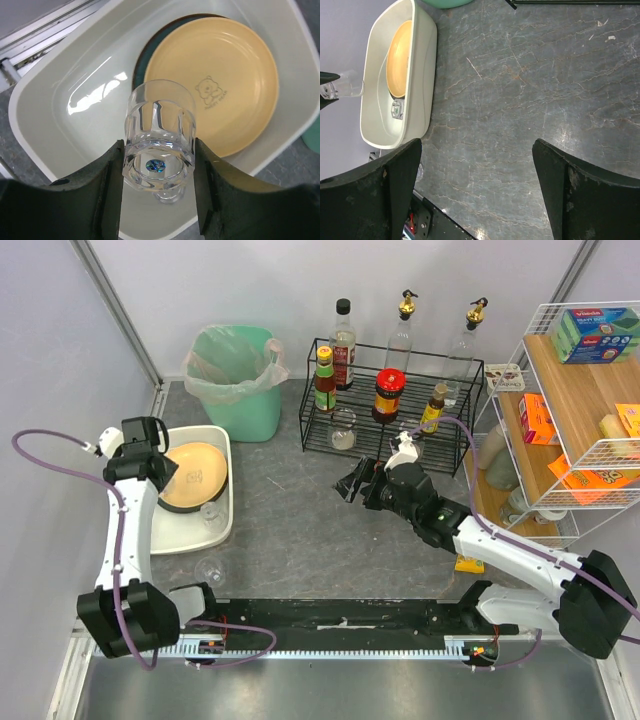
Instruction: Clear the kitchen counter
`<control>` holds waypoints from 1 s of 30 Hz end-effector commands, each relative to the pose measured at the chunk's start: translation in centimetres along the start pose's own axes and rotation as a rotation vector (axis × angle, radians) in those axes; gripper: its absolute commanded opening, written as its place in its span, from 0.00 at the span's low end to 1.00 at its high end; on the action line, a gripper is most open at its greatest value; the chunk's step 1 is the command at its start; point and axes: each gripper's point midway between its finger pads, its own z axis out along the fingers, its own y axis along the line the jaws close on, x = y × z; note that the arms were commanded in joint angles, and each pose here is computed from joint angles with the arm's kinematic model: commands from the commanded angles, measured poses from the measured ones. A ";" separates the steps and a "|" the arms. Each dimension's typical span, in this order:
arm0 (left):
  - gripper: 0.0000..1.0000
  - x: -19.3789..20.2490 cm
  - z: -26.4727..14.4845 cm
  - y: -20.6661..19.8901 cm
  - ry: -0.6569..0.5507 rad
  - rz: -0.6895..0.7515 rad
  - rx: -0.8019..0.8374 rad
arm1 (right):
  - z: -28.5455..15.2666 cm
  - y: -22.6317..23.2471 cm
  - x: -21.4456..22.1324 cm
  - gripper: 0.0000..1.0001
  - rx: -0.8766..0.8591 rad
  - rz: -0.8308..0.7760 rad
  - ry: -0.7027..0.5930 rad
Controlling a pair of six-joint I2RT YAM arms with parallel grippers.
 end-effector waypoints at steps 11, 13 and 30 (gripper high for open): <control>0.02 2.1 5.0 9.5 0.052 -0.357 -0.335 | 0.1 -0.8 1.1 0.98 0.011 -0.016 0.037; 0.02 2.5 5.4 9.7 0.072 -0.384 -0.322 | 0.3 -0.9 1.4 0.98 0.013 -0.016 0.051; 0.26 4.6 8.3 10.6 0.196 -0.461 -0.339 | 0.3 -1.5 2.3 0.98 0.025 -0.006 0.077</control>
